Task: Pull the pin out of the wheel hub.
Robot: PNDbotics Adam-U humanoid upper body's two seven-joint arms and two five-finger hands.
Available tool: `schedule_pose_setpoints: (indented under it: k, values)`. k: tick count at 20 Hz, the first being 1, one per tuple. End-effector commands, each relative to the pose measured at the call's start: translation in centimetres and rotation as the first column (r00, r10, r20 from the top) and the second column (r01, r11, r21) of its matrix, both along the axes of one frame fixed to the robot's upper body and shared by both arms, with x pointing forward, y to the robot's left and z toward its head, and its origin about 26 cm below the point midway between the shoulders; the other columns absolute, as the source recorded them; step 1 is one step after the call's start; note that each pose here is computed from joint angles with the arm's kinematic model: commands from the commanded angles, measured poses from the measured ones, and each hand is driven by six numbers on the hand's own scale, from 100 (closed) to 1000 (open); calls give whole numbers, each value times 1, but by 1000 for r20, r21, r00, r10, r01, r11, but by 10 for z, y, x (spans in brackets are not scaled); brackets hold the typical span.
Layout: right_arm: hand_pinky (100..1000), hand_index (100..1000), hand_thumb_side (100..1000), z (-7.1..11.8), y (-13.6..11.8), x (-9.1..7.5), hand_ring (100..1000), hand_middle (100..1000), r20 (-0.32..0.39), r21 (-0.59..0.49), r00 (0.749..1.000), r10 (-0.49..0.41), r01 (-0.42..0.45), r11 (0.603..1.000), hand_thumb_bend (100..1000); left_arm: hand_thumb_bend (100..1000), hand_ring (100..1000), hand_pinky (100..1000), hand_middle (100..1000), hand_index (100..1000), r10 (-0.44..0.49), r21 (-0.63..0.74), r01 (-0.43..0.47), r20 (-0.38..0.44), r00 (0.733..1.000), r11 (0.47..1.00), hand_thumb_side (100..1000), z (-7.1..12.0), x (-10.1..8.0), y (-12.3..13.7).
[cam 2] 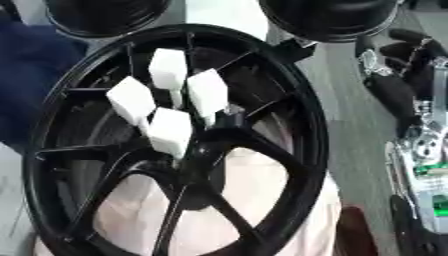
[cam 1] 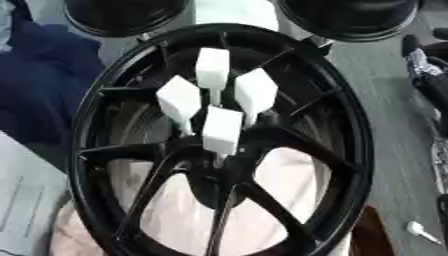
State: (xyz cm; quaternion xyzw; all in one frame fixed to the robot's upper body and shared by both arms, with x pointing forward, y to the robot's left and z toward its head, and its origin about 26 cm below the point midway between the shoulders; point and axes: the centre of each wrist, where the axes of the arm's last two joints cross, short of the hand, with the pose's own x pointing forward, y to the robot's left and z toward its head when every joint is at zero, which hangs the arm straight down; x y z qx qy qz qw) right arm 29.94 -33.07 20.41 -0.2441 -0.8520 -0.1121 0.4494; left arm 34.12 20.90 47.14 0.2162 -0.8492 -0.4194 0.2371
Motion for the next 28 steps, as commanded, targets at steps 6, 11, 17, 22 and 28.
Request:
schedule_pose_setpoints:
  k: [6, 11, 17, 22, 28]
  values:
    - [803, 690, 256, 11, -1, -3, 726, 524, 37, -14, 999, 3, -2, 1000, 444, 202, 703, 790, 617, 759, 14, -8, -14, 35, 999, 1000, 482, 10, -9, 10]
    - [803, 690, 257, 12, 0, -3, 725, 524, 39, -14, 999, 4, -3, 1000, 442, 206, 701, 788, 615, 758, -15, 24, 14, 37, 999, 1000, 431, 8, -11, 7]
    - [802, 689, 258, 12, 0, -3, 725, 524, 37, -20, 999, 8, -7, 1000, 443, 285, 736, 802, 671, 807, -151, 253, 137, 38, 988, 958, 466, -8, -22, -21]
    - [802, 689, 258, 12, 0, -3, 725, 524, 34, -21, 999, 7, -6, 1000, 443, 302, 742, 806, 679, 814, -193, 413, 174, 4, 981, 894, 478, -21, -13, -34]
    - [802, 689, 258, 12, 1, -2, 725, 524, 33, -24, 999, 12, -11, 1000, 444, 402, 787, 821, 742, 868, -221, 605, 210, -58, 974, 768, 605, -40, -6, -62]
